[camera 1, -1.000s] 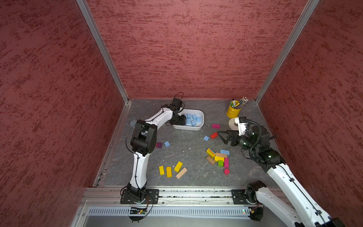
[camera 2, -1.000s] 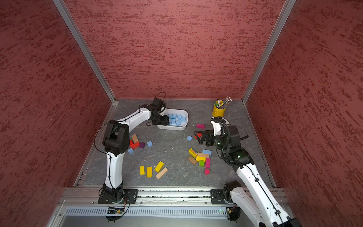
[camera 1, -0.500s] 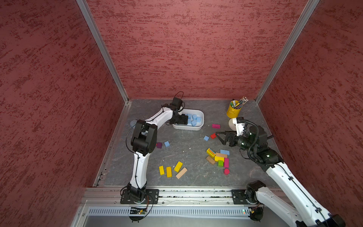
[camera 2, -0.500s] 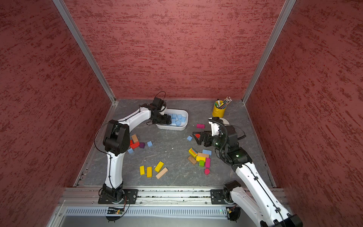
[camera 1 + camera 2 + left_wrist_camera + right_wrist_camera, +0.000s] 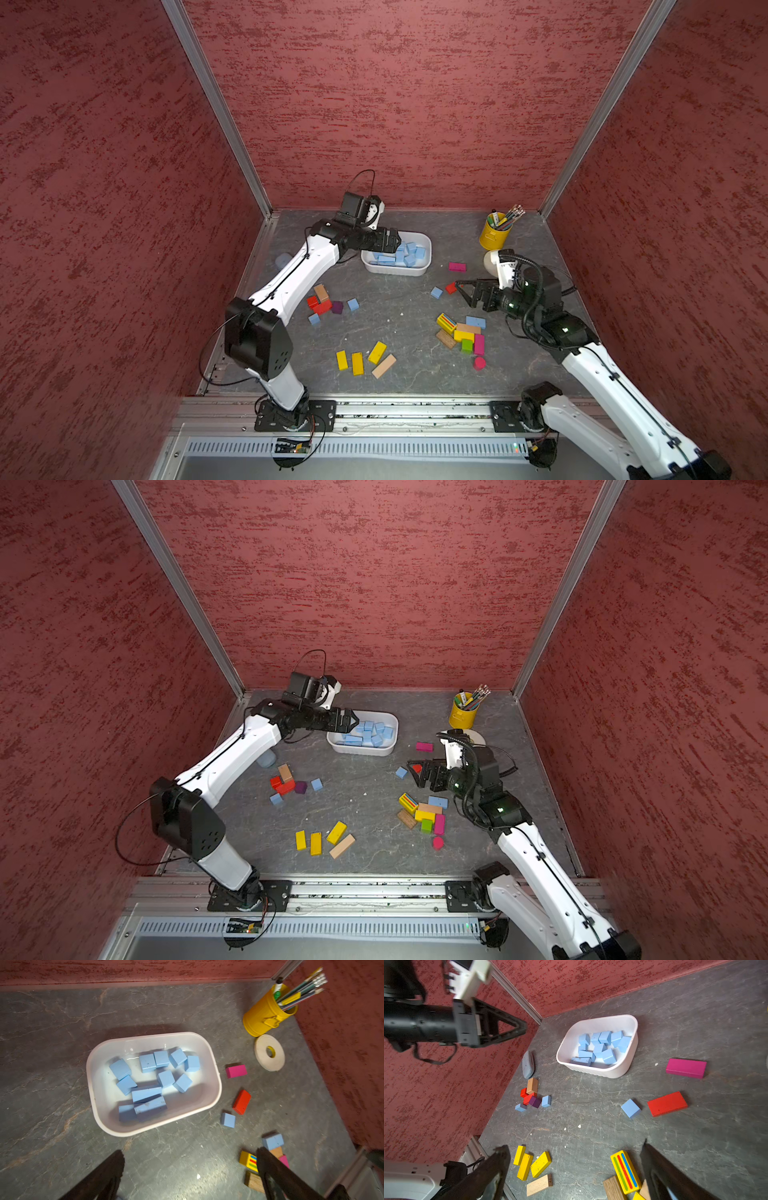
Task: Pick out the blue building blocks
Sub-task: Place the building block in the storage box, then pick up the building block from the center of the board.
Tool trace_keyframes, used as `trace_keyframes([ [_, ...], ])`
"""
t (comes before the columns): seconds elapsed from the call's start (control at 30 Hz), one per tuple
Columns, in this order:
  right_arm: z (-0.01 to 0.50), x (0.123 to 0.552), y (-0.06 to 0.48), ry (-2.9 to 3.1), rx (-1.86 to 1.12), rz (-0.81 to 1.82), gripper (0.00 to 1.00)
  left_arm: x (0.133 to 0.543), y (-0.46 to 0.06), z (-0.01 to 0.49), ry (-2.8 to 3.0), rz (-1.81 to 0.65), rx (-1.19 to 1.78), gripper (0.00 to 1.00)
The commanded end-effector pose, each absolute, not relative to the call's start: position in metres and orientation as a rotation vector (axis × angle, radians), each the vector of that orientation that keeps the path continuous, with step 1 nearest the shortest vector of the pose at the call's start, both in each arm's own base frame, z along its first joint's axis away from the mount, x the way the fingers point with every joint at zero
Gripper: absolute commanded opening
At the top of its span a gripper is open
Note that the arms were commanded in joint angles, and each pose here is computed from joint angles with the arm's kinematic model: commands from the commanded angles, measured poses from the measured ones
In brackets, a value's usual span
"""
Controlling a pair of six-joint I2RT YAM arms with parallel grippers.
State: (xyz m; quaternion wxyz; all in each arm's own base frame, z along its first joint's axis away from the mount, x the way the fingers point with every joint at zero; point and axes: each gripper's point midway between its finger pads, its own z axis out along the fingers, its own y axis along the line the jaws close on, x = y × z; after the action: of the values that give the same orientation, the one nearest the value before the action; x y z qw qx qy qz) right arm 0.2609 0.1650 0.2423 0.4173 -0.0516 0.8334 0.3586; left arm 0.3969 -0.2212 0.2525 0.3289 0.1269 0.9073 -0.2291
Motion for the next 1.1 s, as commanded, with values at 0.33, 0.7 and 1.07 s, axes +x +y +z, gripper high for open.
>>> trace_keyframes([
  [0.33, 0.230, 0.262, 0.150, 2.185, -0.023, 0.778, 0.99, 0.319, -0.206, 0.271, 2.231, -0.681, 0.446, 0.99],
  [0.7, 0.191, 0.259, 0.129, 2.345, 0.116, 0.632, 0.99, 0.267, -0.189, 0.282, 2.141, -0.663, 0.567, 1.00],
  [1.07, 0.158, 0.253, 0.108, 2.458, 0.214, 0.457, 0.99, 0.239, -0.184, 0.282, 2.069, -0.661, 0.690, 0.99],
])
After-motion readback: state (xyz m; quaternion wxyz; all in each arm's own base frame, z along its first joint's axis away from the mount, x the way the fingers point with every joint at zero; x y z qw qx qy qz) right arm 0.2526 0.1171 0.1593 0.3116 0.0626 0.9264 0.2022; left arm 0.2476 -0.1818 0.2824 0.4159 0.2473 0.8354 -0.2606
